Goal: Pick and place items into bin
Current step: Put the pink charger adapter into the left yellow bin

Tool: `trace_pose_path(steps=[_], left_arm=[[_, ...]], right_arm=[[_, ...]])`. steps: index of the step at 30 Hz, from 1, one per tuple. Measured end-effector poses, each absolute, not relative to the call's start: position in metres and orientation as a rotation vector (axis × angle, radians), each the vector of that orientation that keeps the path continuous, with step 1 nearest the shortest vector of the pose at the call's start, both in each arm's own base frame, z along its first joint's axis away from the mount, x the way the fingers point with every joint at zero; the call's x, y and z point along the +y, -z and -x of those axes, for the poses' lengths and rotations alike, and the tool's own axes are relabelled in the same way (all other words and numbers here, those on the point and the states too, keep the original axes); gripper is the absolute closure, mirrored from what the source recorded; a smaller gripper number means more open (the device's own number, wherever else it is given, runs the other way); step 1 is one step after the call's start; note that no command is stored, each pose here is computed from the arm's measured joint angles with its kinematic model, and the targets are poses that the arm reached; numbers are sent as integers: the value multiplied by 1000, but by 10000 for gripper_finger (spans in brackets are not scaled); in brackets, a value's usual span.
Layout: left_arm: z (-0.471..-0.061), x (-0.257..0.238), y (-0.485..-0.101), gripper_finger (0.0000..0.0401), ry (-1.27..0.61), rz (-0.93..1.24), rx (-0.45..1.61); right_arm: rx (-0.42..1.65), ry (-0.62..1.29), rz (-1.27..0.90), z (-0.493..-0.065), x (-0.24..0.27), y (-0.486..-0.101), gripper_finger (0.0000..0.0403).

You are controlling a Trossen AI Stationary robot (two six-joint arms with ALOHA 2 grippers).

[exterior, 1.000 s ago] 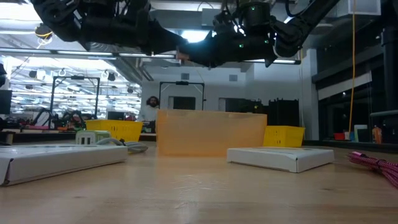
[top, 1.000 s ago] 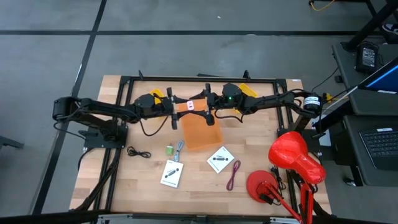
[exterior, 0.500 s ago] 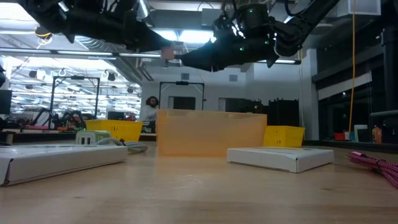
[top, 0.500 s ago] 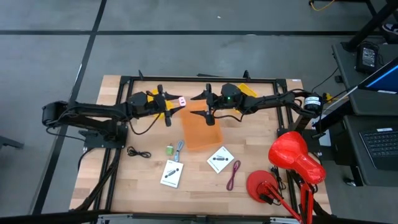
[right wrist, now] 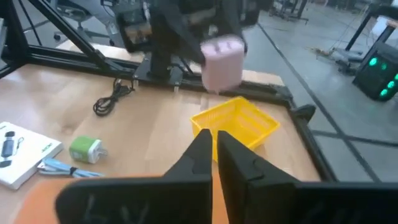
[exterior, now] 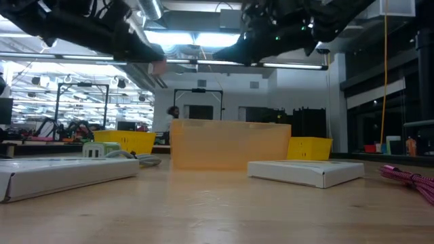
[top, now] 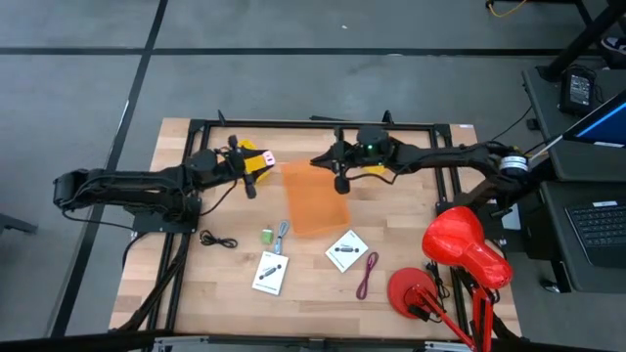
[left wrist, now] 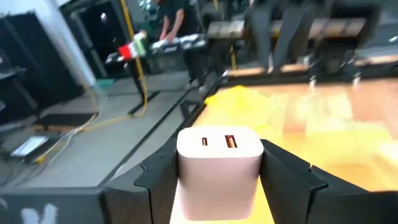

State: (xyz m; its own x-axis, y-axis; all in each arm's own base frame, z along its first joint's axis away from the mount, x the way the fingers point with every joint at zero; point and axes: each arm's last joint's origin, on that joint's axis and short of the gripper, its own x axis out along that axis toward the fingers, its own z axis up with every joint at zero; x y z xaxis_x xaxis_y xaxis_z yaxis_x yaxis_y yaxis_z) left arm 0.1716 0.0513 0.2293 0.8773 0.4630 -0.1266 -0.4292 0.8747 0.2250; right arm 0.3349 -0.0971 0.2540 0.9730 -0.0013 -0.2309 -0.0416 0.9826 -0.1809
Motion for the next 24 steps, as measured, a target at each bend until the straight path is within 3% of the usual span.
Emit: trace_pose_path(steps=[10,19,24], left_arm=[[-159,53,-218,214,-654,-112,324],[-148,52,-221,214,-702,-76,333],[-140,51,-234,214,-788,29,452]], right_arm=[[225,1,171,-324,-94,-268,400],[189,127,95,-306,-87,-226,402],[160,133,70,-292,-83,-206,403]])
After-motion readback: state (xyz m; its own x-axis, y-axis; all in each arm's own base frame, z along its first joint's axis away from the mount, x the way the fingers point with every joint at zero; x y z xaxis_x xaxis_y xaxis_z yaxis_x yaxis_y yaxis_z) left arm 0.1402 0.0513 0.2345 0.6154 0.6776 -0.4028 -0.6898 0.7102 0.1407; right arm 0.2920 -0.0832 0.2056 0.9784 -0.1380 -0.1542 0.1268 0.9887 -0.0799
